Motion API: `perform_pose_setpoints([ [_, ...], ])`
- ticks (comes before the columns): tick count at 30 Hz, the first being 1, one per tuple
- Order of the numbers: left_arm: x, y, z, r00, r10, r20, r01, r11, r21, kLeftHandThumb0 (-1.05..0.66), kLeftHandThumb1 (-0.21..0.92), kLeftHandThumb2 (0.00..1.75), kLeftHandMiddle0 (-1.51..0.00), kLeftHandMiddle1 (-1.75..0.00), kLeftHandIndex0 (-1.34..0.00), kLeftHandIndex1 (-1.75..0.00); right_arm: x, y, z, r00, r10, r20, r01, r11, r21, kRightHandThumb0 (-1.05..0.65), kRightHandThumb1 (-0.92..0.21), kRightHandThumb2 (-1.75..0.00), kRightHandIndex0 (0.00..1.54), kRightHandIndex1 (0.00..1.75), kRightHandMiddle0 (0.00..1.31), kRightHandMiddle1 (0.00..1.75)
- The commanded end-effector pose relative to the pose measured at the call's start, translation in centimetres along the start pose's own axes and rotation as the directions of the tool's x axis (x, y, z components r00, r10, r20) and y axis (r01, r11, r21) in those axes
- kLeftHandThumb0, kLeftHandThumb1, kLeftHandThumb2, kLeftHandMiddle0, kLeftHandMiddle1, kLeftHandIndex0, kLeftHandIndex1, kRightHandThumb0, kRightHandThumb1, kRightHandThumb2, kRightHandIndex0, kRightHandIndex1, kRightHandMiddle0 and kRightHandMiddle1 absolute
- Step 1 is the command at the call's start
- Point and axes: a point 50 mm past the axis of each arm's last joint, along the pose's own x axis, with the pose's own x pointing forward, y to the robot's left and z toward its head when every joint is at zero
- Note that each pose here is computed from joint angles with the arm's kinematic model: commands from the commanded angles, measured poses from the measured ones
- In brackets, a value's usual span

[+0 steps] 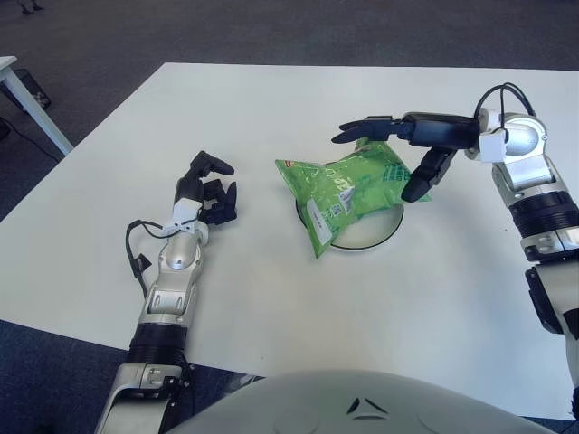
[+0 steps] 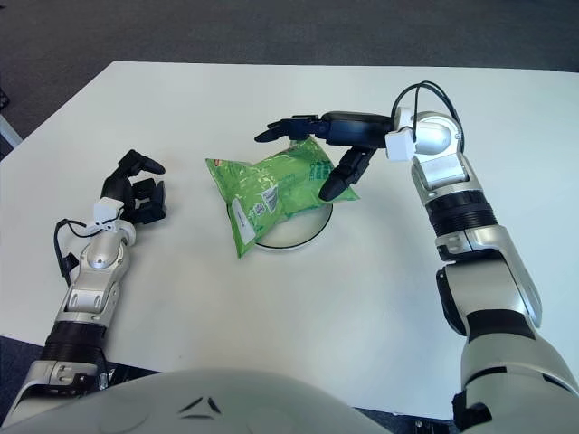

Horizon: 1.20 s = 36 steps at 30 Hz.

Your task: Put the snack into the plate.

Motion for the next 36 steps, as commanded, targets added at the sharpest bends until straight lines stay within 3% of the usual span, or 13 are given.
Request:
perform_pose_setpoints([
  [1,-4.1,-2.0,-5.1,0.970,-0.016,-0.242,0.004,0.999,-0.051,-0.43,0.49,1.10,-1.15,-1.75,-0.48,-1.75,-0.3,-2.0,0.7,1.000,-0.029,0.005,0.030,0.998,-0.052,-1.00,-0.86,-0.24,0.00,0.00,0.00,0.07],
  [9,-4.1,-2.0,-5.2,0.968,-0.016,-0.249,0.004,0.999,-0.051,-0.43,0.48,1.11,-1.16,-1.75,-0.48,-1.75,-1.4,-4.1,0.5,0.997,-0.079,-0.025,0.075,0.990,-0.121,-1.02,-0.88,-0.26,0.01,0.00,0.00,0.00],
  [17,-4.0,-1.9,-5.2,0.970,-0.018,-0.242,0.008,0.999,-0.044,-0.43,0.48,1.11,-1.16,-1.75,-0.48,-1.75,-1.2,-3.6,-2.2,0.979,-0.168,-0.117,0.171,0.985,0.018,-0.99,-0.91,-0.27,0.06,0.03,0.02,0.02],
  [19,-4.0,-1.9,-5.2,0.970,-0.019,-0.241,0.009,0.999,-0.043,-0.43,0.48,1.11,-1.16,-1.75,-0.48,-1.75,-1.0,-3.2,-3.1,0.964,-0.218,-0.150,0.234,0.968,0.095,-0.96,-0.90,-0.31,0.08,0.04,0.01,0.13],
  [22,-4.0,-1.8,-5.3,0.970,-0.017,-0.241,0.007,0.999,-0.043,-0.43,0.48,1.11,-1.16,-1.75,-0.48,-1.75,-1.4,-3.5,-4.8,0.914,-0.317,-0.253,0.397,0.827,0.398,-0.86,-0.81,-0.45,0.15,0.14,0.00,0.39],
  [24,-4.0,-1.8,-5.3,0.971,-0.018,-0.240,0.008,0.999,-0.042,-0.43,0.48,1.11,-1.16,-1.75,-0.49,-1.75,-1.5,-3.7,-5.1,0.890,-0.343,-0.301,0.453,0.743,0.493,-0.68,-0.63,-0.74,0.19,0.51,0.00,0.82],
  [26,-4.0,-1.8,-5.3,0.970,-0.019,-0.241,0.010,0.999,-0.040,-0.43,0.48,1.12,-1.16,-1.75,-0.49,-1.75,-1.6,-3.8,-5.3,0.869,-0.361,-0.339,0.493,0.689,0.531,-0.58,-0.55,-0.91,0.22,0.75,0.00,1.13],
  [29,-4.0,-1.7,-5.2,0.970,-0.020,-0.241,0.012,0.999,-0.037,-0.43,0.47,1.12,-1.16,-1.75,-0.49,-1.75,-1.8,-3.9,-5.4,0.837,-0.383,-0.390,0.546,0.619,0.564,-0.50,-0.51,-1.00,0.25,0.90,0.05,1.35],
  [31,-4.0,-1.7,-5.2,0.970,-0.020,-0.244,0.013,0.999,-0.030,-0.43,0.47,1.12,-1.16,-1.75,-0.49,-1.75,-2.1,-3.9,-5.9,0.794,-0.397,-0.460,0.607,0.531,0.590,-0.45,-0.59,-0.94,0.34,1.05,0.19,1.54],
  [36,-4.1,-1.6,-5.2,0.969,-0.021,-0.245,0.015,1.000,-0.027,-0.43,0.48,1.11,-1.16,-1.75,-0.48,-1.75,-2.3,-3.9,-6.2,0.748,-0.382,-0.543,0.664,0.430,0.612,-0.41,-0.61,-0.94,0.50,1.34,0.35,1.71],
])
